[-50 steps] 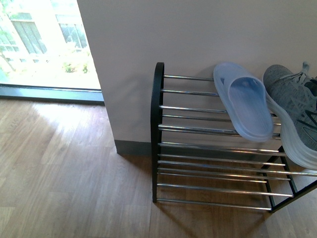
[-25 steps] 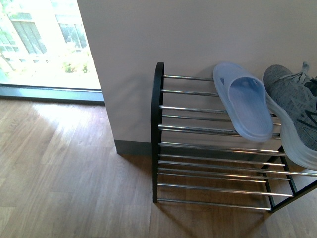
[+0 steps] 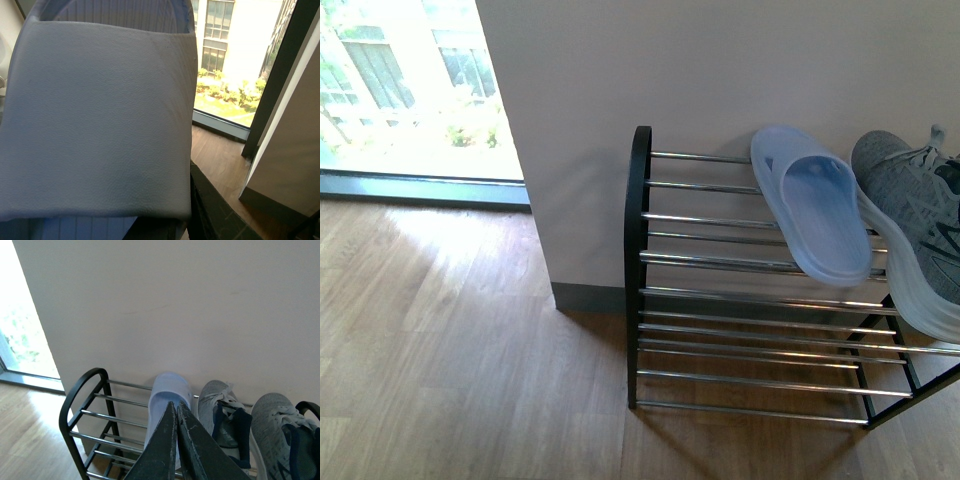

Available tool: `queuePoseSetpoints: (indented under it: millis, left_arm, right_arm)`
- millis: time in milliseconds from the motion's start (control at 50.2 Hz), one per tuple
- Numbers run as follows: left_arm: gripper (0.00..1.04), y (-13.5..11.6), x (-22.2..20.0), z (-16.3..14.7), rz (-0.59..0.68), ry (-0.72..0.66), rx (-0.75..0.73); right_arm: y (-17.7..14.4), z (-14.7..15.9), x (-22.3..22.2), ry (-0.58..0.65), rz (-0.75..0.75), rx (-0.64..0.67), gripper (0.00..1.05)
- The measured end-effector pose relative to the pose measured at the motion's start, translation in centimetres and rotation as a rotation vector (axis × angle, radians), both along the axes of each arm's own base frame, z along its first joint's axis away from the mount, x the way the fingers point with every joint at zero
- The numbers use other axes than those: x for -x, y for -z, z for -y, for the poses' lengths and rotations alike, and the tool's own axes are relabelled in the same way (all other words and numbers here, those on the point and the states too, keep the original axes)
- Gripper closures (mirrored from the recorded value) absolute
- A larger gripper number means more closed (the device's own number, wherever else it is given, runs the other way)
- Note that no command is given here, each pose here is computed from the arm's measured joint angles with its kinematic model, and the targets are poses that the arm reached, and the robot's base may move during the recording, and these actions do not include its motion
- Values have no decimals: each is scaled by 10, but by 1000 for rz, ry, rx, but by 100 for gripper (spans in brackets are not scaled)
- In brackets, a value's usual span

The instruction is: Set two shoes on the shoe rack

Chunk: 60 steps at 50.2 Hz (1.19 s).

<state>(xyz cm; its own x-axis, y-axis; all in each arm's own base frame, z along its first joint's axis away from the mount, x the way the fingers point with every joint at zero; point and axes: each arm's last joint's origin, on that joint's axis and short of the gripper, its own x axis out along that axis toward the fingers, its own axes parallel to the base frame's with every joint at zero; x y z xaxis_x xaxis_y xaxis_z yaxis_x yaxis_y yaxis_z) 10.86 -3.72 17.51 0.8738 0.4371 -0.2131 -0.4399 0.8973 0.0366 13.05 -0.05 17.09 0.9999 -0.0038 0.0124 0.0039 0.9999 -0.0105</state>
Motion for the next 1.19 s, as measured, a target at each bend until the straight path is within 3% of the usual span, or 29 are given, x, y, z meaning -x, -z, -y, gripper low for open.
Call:
queuePoseSetpoints:
  millis: [1194]
  left_arm:
    - [103, 0, 0, 0, 0, 0, 0]
  right_arm:
    - [3, 0, 32, 0, -16, 0, 103]
